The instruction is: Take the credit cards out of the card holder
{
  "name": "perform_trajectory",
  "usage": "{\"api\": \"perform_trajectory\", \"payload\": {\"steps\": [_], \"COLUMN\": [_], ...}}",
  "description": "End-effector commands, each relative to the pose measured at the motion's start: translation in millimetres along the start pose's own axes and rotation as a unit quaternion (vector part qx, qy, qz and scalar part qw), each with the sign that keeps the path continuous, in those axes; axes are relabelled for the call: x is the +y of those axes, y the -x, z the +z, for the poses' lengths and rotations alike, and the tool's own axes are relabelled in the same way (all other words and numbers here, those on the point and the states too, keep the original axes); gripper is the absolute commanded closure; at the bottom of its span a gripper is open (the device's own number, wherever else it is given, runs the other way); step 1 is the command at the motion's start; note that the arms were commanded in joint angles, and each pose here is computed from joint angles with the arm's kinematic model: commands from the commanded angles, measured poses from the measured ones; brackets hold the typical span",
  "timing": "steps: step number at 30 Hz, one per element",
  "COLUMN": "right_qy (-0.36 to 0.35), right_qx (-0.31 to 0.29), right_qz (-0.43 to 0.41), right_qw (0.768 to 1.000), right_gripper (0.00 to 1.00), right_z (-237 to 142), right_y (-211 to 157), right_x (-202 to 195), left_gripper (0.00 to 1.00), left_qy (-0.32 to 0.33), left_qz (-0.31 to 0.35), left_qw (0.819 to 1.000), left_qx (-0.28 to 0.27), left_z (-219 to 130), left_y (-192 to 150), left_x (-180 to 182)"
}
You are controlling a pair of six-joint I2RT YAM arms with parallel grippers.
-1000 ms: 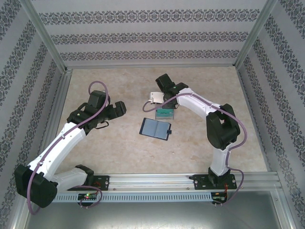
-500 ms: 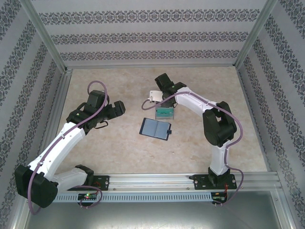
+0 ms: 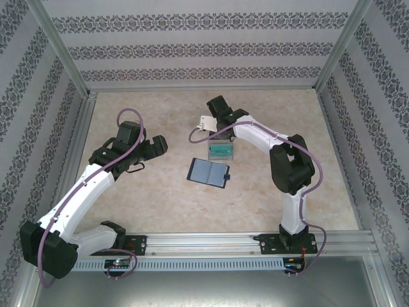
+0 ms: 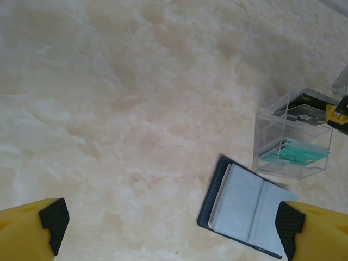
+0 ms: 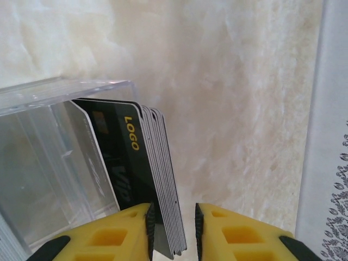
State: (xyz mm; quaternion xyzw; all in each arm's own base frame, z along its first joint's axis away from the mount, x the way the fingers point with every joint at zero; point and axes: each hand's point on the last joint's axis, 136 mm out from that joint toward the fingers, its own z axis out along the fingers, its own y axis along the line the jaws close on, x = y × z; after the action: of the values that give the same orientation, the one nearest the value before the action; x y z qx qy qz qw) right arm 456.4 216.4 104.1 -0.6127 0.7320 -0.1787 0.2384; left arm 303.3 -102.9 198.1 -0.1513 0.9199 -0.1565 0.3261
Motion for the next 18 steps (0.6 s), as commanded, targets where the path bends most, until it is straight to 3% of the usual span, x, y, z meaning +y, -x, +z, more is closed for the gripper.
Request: {"api": "perform_trajectory", "payload": {"steps": [1, 11, 14, 18], "right_qy": [-0.012, 0.006, 0.040, 0.055], "right_qx": [0.008, -0.053, -0.079, -0.081], "right_qz": [0.028, 0.078, 0.080, 0.079], "right_qw": [1.000, 0.996, 0.993, 0.992], "right_gripper": [0.71, 0.68, 0.55, 0.53], "right_z": [2, -35, -44, -44], "right_y": [-4, 4, 10, 11], "right_x": [-12, -19, -5, 5], "left_gripper": [0.01, 0.00, 0.01, 0.01], "left_qy": [0.010, 0.006, 0.006, 0.004], "left_qz": [-0.008, -0.012, -0.013, -0.013], "left_qw": [1.000, 1.000, 1.000, 1.000], "left_qx": [0.007, 0.010, 0.011, 0.012], "left_z": [0, 5, 6, 7], "left_y": [-4, -5, -6, -6], "left_x": [8, 7, 8, 7]}}
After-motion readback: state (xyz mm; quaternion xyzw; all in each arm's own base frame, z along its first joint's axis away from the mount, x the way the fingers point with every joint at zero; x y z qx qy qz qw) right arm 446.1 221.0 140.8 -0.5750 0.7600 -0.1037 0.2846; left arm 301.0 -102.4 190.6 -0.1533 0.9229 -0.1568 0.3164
